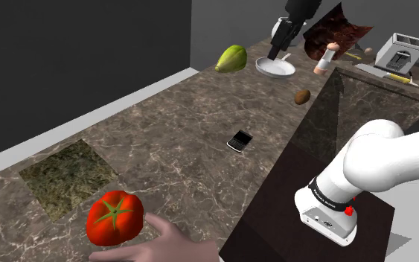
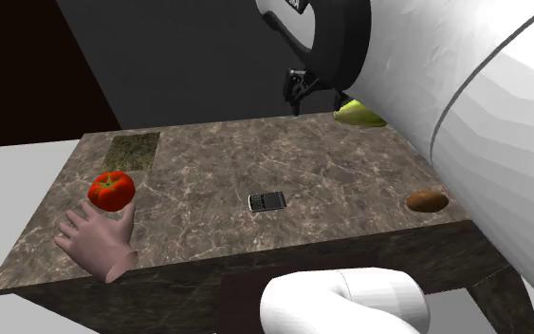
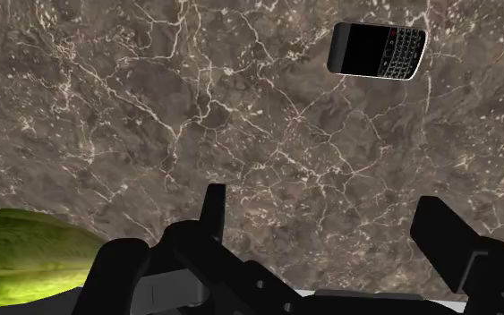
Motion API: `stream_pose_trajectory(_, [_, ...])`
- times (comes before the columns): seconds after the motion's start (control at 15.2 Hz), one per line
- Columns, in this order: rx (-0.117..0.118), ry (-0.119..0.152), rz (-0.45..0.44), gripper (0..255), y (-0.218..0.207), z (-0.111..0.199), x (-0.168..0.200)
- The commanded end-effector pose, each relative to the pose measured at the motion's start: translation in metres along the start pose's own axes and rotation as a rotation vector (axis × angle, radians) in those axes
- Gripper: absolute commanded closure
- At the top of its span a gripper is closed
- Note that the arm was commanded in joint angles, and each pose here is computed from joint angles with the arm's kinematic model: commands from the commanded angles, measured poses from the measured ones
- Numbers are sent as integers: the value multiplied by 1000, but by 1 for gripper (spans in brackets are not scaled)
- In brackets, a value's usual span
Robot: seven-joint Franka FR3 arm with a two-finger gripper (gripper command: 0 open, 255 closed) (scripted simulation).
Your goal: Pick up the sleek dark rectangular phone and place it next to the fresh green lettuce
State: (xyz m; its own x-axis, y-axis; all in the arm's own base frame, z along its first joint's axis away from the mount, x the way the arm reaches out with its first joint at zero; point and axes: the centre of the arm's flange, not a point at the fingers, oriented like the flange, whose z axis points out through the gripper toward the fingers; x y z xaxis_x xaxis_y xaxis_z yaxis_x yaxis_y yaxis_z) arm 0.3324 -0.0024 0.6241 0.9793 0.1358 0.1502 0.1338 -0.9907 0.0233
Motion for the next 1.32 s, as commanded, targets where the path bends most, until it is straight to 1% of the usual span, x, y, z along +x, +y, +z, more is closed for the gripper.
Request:
stream_pose_trajectory(0.0, [0, 0, 0, 0, 0, 0, 0])
stream_pose_trajectory(0.66, [-11, -58, 681, 0, -41, 118, -31])
stream_pose_trajectory(1.25, [-20, -110, 1295, 0, -88, 224, -37])
